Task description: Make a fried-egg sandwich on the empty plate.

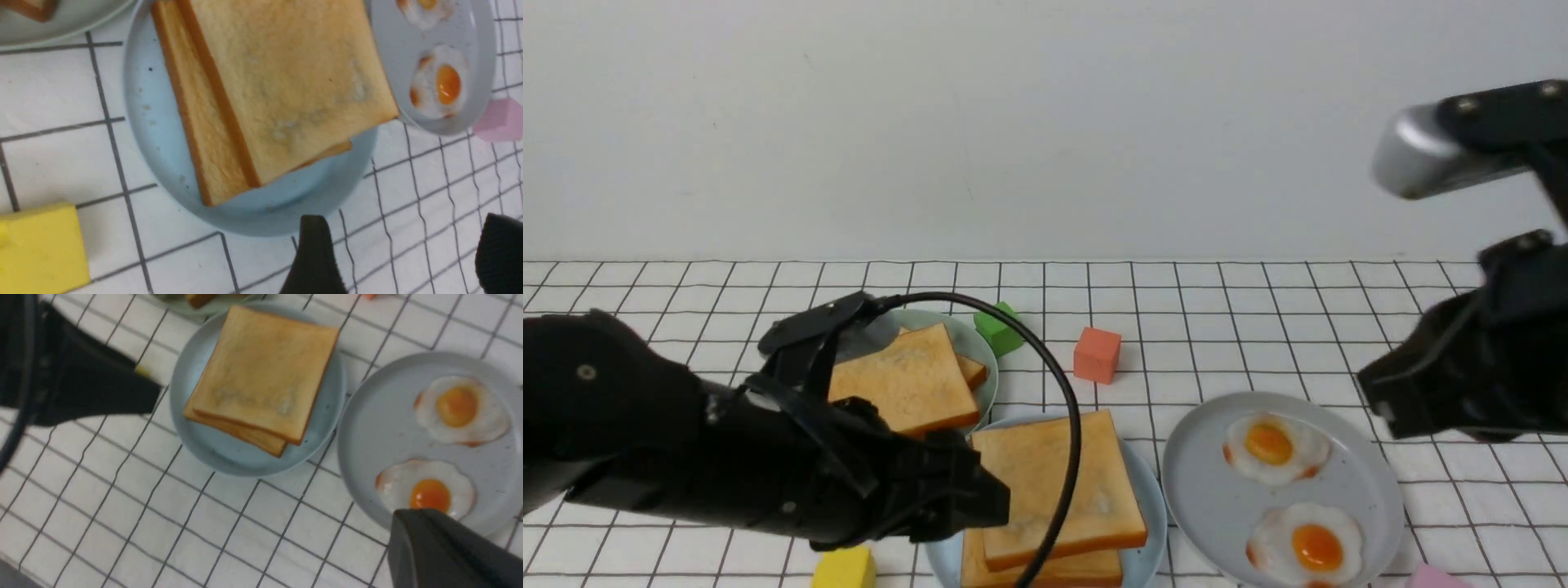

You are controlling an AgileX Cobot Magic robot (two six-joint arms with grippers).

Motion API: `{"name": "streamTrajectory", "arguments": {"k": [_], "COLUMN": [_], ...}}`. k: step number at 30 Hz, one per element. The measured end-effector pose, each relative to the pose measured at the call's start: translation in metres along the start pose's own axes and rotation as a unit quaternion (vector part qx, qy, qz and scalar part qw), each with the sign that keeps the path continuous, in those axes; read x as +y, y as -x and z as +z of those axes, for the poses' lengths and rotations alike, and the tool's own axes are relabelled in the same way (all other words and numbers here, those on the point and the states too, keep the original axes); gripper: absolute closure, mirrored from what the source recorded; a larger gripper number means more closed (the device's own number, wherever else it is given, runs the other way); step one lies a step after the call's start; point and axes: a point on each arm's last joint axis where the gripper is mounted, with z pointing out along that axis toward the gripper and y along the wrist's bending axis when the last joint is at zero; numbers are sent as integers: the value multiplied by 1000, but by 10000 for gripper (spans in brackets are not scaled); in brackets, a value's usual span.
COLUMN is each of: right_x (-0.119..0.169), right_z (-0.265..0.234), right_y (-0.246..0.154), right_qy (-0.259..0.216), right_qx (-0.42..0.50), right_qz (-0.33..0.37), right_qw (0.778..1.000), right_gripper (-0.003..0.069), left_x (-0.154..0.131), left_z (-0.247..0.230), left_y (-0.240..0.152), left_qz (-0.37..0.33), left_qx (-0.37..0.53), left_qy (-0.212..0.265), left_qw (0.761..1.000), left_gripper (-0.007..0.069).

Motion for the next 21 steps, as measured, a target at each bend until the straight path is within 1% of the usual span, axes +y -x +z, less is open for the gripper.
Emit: {"name": "streamTrajectory", "arguments": {"k": [3, 5, 7, 8, 9, 10, 11, 12, 14, 15, 16, 18, 20, 21], "right_x": [-10, -17, -23, -23, -27, -29, -29, -31, -33, -34, -36, -38, -40, -41], "right_z": [-17, -24, -25, -26, -25, -24, -23, -22, -21, -21, -20, -21, -22, -25], "right_y": [-19, -38, -61, -59, -77, -88, -92, -105, -123, -124, -135, -145, -150, -154], "right_qy": [-16, -19, -14, -13, -6, 1, 4, 17, 33, 32, 35, 29, 23, 16], "right_qx": [-61, -111, -172, -179, -218, -245, -256, -291, -339, -340, -362, -384, -394, -407], "right_qz": [12, 15, 8, 7, -1, -6, -8, -11, -19, -20, -30, -47, -58, -69], "right_qw": [998, 993, 985, 984, 976, 969, 967, 957, 940, 940, 931, 922, 917, 911], "right_gripper": [670, 670, 670, 670, 669, 668, 668, 669, 666, 666, 665, 664, 662, 662], "left_x": [-11, -17, -24, -24, -27, -29, -30, -31, -31, -31, -29, -26, -23, -20], "left_z": [-24, -43, -66, -66, -80, -93, -97, -112, -133, -135, -149, -164, -172, -180], "left_y": [-7, -14, -22, -22, -29, -34, -37, -45, -58, -59, -70, -83, -89, -94], "left_qz": [17, 18, 10, 7, 1, -2, -4, -10, -21, -21, -26, -29, -25, -11], "left_qx": [-2, -7, -18, -16, -25, -36, -39, -51, -72, -74, -89, -106, -120, -145], "left_qy": [-19, -30, -40, -39, -43, -46, -46, -45, -40, -40, -32, -21, -13, 0], "left_qw": [1000, 999, 999, 999, 999, 998, 998, 998, 996, 996, 995, 994, 992, 989], "left_gripper": [192, 256, 337, 347, 410, 455, 473, 542, 622, 628, 638, 638, 638, 638]}}
